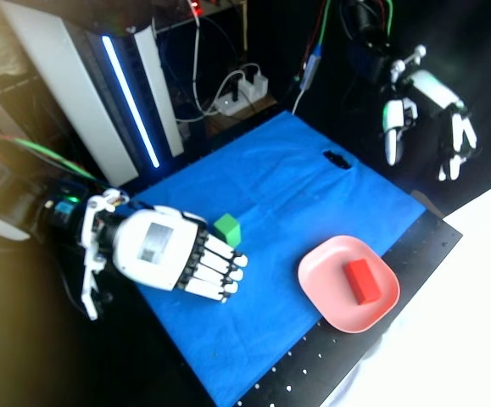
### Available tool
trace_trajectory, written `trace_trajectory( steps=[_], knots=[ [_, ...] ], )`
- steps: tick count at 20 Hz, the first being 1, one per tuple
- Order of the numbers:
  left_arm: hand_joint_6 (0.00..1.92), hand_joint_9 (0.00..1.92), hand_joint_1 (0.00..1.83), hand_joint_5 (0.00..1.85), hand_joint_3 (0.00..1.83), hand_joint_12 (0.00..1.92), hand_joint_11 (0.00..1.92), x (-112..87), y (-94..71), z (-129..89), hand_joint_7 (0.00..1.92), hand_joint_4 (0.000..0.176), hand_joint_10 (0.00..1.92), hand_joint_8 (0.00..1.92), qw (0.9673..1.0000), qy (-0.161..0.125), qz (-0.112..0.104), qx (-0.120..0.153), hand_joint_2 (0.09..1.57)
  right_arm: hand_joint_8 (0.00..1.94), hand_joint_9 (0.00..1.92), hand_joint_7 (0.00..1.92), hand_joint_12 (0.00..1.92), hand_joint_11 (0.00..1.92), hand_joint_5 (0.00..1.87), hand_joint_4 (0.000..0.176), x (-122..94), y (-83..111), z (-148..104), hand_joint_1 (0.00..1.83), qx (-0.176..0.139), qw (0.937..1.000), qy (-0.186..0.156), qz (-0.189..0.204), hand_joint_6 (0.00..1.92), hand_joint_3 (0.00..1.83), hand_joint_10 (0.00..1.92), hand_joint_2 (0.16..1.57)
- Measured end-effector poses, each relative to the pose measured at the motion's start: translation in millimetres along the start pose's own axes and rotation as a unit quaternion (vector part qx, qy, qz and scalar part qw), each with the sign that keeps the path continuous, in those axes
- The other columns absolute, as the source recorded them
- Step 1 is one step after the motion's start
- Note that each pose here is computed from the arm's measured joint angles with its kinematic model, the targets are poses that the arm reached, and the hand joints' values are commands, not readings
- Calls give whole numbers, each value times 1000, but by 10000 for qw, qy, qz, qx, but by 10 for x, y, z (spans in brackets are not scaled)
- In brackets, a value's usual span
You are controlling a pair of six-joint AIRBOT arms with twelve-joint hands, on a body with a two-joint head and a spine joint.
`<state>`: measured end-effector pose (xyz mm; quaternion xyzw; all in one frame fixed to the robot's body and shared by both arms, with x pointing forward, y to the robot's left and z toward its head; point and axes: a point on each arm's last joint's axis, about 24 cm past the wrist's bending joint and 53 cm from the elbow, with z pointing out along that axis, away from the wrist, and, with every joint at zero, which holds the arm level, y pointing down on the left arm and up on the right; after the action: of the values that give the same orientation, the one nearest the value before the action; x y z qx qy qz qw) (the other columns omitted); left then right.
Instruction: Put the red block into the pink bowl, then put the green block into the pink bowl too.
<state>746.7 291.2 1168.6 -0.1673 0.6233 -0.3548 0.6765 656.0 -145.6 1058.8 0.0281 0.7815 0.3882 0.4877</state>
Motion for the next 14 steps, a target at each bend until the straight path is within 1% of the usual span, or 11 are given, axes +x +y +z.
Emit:
trace_trajectory(
  steps=[1,2,3,4,6,7,8,9,10,12,14],
  knots=[
    [1,936,972,678,1,1201,425,-49,-32,-8,913,0,5,3,10000,-68,12,63,963,5,713,730,1042,327,650,0,-4,6,2,782,-11,10000,-10,1,11,0,5,962],
    [3,928,982,685,0,1197,419,-83,-42,-12,917,0,1,4,9999,-121,21,93,962,1,699,723,1068,292,660,0,-2,9,4,799,-17,10000,-12,4,10,0,1,963],
    [1,915,988,681,1,1184,401,-90,-35,-18,911,0,0,1,9999,-134,27,89,965,0,717,718,1089,324,671,0,-1,10,6,801,-18,10000,-16,12,13,0,9,959],
    [0,910,1000,674,1,1153,403,-73,-4,-35,911,0,0,1,9999,-107,38,54,972,8,748,736,1103,359,685,0,7,16,11,791,-29,10000,-15,16,18,0,21,948],
    [0,945,973,648,1,1165,441,-21,18,-45,923,0,15,4,10000,-33,36,12,973,18,789,769,1114,378,715,0,-1,26,27,799,-58,10000,-47,19,27,0,36,940],
    [2,968,990,650,0,1177,473,-8,23,-51,943,0,23,11,10000,-12,52,13,969,20,786,779,1108,374,727,0,-8,46,42,814,-89,9999,-72,32,30,0,33,944],
    [0,972,985,645,0,1181,482,-9,23,-52,948,0,25,12,10000,-13,53,14,965,17,822,813,1091,423,746,0,-13,47,48,823,-100,9999,-85,27,23,0,38,952],
    [1,957,988,646,0,1175,471,-9,24,-52,949,0,18,11,10000,-14,51,11,963,19,874,858,1153,453,769,0,-18,65,59,857,-120,9999,-97,37,18,0,52,948],
    [1,956,999,646,0,1170,465,-14,29,-52,946,0,17,9,10000,-24,42,0,969,11,877,851,1164,450,762,0,-24,72,65,816,-125,9998,-112,58,12,0,51,948],
    [1,947,1025,646,1,1212,435,-12,38,-57,932,0,12,1,10000,-21,59,-5,979,7,861,853,1177,408,754,0,-33,98,77,861,-163,9997,-140,70,5,0,39,935],
    [2,955,1028,654,1,1251,426,23,59,-62,931,0,14,1,9999,13,89,-43,981,7,861,858,1179,409,758,0,-32,108,83,874,-184,9997,-149,68,5,0,37,936]
  ],
)
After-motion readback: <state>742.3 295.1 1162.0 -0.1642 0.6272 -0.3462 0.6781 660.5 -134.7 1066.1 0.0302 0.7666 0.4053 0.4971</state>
